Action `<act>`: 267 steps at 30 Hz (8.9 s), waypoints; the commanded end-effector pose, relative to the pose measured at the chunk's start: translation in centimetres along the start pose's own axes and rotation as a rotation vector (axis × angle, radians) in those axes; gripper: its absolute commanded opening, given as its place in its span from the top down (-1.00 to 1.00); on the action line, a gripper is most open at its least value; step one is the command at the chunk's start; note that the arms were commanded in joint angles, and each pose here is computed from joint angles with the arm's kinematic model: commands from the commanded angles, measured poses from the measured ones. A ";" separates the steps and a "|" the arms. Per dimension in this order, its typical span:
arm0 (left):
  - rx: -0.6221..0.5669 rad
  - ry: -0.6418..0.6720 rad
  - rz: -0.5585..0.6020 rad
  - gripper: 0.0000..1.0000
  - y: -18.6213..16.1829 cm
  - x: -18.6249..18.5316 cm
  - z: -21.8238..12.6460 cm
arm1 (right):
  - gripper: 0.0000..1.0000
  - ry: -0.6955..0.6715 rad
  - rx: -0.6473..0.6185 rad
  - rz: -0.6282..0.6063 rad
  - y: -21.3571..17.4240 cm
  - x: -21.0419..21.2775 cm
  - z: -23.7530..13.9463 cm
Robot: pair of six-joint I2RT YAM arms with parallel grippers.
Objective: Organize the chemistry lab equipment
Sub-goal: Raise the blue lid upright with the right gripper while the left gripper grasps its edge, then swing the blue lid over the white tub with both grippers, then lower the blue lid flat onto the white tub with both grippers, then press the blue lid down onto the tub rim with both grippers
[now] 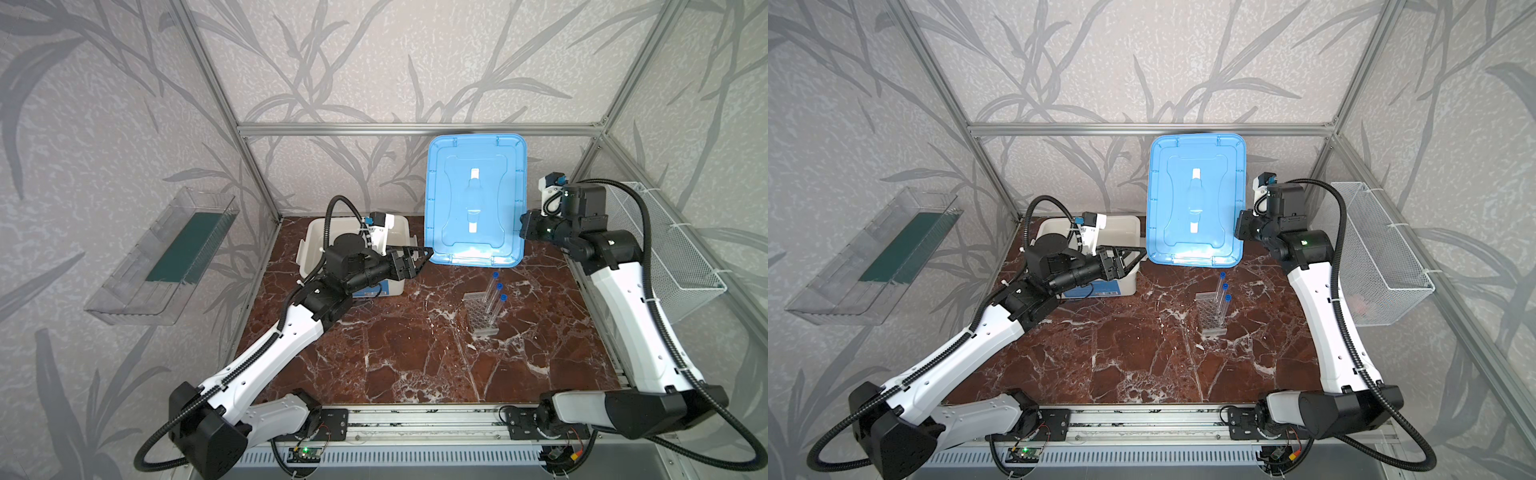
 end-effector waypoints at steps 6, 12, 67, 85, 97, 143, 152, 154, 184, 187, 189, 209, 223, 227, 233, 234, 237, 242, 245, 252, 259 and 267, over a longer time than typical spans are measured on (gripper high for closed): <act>-0.062 -0.014 0.019 -0.83 0.3 0.1 0.1 | 1.00 0.206 0.032 0.140 -2.0 1.3 -2.9; -0.051 -0.045 -0.002 -0.57 -0.4 0.2 0.6 | 1.00 0.257 0.063 0.191 -3.1 1.2 -2.2; 0.362 0.827 1.526 1.00 4.4 0.5 -4.4 | -0.93 0.507 0.257 0.397 4.6 9.7 3.5; 0.417 0.798 1.568 0.93 0.3 -0.3 -4.3 | -0.25 0.486 0.448 0.529 -0.5 7.9 10.7; 0.485 0.699 1.577 0.59 -4.1 -0.9 -4.1 | 0.42 0.505 0.427 0.607 -1.6 7.5 13.0; 0.217 0.776 0.147 -0.64 0.7 6.4 -6.7 | 0.69 0.302 0.105 0.782 -12.9 6.0 17.4; 0.185 0.949 0.034 -0.71 1.6 13.8 -8.3 | 0.67 0.264 0.165 0.756 -16.2 6.6 18.4; 0.219 1.007 0.035 -0.73 1.5 15.7 -8.6 | 0.67 0.257 0.167 0.752 -16.7 6.6 18.5; 0.343 1.192 -0.069 -0.92 0.7 26.8 -9.0 | 0.33 0.242 0.321 0.637 -20.1 9.0 20.1; 0.336 1.147 -0.110 -0.98 0.5 27.4 -8.8 | 0.32 0.241 0.351 0.611 -20.6 9.5 20.2; 0.324 1.124 -0.136 -0.98 0.2 27.8 -8.7 | 0.32 0.245 0.367 0.602 -20.9 9.8 20.3; 0.315 1.048 -0.191 -0.77 -0.8 27.5 -8.7 | 0.12 0.242 0.509 0.379 -23.5 13.4 19.2; 0.309 0.867 -0.244 -0.66 -3.5 25.5 -6.3 | -0.23 0.195 0.539 0.287 -19.1 8.7 18.5; 0.317 0.854 -0.231 -0.61 -3.8 24.7 -5.4 | -0.24 0.145 0.531 0.283 -18.0 6.9 18.3; 0.328 0.834 -0.208 -0.54 -4.1 23.6 -3.8 | -0.18 0.118 0.536 0.261 -17.7 6.5 17.9; 0.328 0.834 -0.211 -0.49 -4.2 23.7 -3.8 | -0.16 0.110 0.542 0.256 -18.0 6.3 17.8; 0.329 0.849 -0.208 -0.43 -4.0 23.9 -4.1 | -0.12 0.084 0.545 0.232 -18.8 6.2 17.4; 0.322 0.878 -0.208 -0.28 -3.6 24.2 -5.0 | -0.09 0.084 0.567 0.198 -20.3 7.1 17.0; 0.318 0.876 -0.211 -0.26 -3.6 24.0 -5.4 | -0.07 0.074 0.576 0.189 -20.8 7.1 16.9; 0.332 0.865 -0.231 -0.19 -5.4 23.8 -5.7 | -0.08 0.059 0.554 0.169 -20.6 6.6 15.8; 0.315 0.868 -0.228 0.06 -5.2 22.9 -6.3 | -0.21 0.106 0.576 0.146 -20.5 7.1 14.7; 0.346 0.899 -0.239 -0.04 -6.1 24.4 -5.8 | -0.22 0.087 0.612 0.122 -21.1 7.2 16.1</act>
Point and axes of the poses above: each gripper's point midway between its finger pads, its own z axis out along the fingers, its own x axis along the line the jaws close on, y = z × x, the point moved 8 cm from there along -z, back along the fingers, and after that the axes turned 14 degrees about z, right-handed, at the moved point
